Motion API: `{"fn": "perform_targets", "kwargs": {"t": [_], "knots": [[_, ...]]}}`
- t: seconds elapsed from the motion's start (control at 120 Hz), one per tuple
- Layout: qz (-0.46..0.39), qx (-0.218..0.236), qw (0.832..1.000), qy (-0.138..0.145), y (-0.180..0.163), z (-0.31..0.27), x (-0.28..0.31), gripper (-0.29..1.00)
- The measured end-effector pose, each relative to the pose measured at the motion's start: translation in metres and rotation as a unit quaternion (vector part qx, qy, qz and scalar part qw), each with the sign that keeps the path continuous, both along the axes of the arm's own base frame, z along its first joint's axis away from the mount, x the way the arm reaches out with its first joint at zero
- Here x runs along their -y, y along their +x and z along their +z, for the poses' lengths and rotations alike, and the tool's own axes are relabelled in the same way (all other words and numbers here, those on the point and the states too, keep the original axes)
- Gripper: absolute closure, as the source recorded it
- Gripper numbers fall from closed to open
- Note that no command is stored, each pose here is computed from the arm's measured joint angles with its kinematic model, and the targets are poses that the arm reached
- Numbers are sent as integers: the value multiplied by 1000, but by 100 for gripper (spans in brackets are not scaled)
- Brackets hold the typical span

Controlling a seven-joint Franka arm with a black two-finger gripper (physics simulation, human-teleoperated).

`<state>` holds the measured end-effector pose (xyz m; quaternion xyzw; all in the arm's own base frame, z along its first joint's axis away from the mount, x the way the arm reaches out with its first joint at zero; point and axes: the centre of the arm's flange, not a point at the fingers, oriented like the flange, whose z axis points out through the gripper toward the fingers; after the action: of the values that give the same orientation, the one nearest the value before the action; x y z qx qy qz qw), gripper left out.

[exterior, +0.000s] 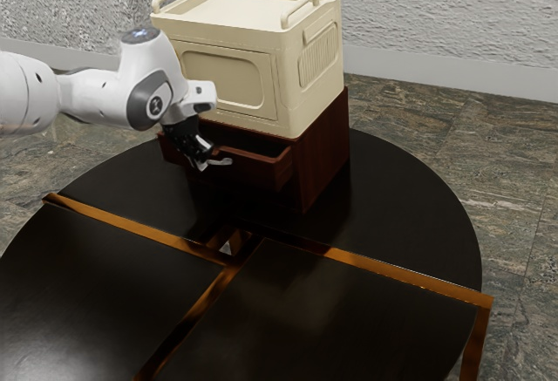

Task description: Push the drawer handle with one arm to close the drawer

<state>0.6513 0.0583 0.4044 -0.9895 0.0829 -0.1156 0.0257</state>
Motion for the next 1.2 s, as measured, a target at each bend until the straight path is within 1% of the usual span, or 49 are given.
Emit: {"fn": "perform_targets", "kwargs": {"t": [0.292,0.467,0.65,0.758,0.825,0.875,0.917,0.958,1.017,1.083,1.142,1.2], "knots": [[-5,19,1000,-13,40,-9,-1,67],[-13,25,1000,-15,52,-13,-2,67],[-18,25,999,-16,55,-16,-8,67],[-26,31,999,-17,63,-14,-6,67],[-28,32,999,-17,63,-15,-6,70],[-24,20,999,-29,48,-19,-4,68],[-11,-3,999,-52,5,-23,0,63],[1,-13,997,-69,-36,-12,4,56],[17,-19,995,-91,-73,24,11,43],[26,-13,993,-111,-83,87,18,32],[24,2,993,-115,-78,150,24,24],[22,2,993,-118,-77,195,34,18]]}}
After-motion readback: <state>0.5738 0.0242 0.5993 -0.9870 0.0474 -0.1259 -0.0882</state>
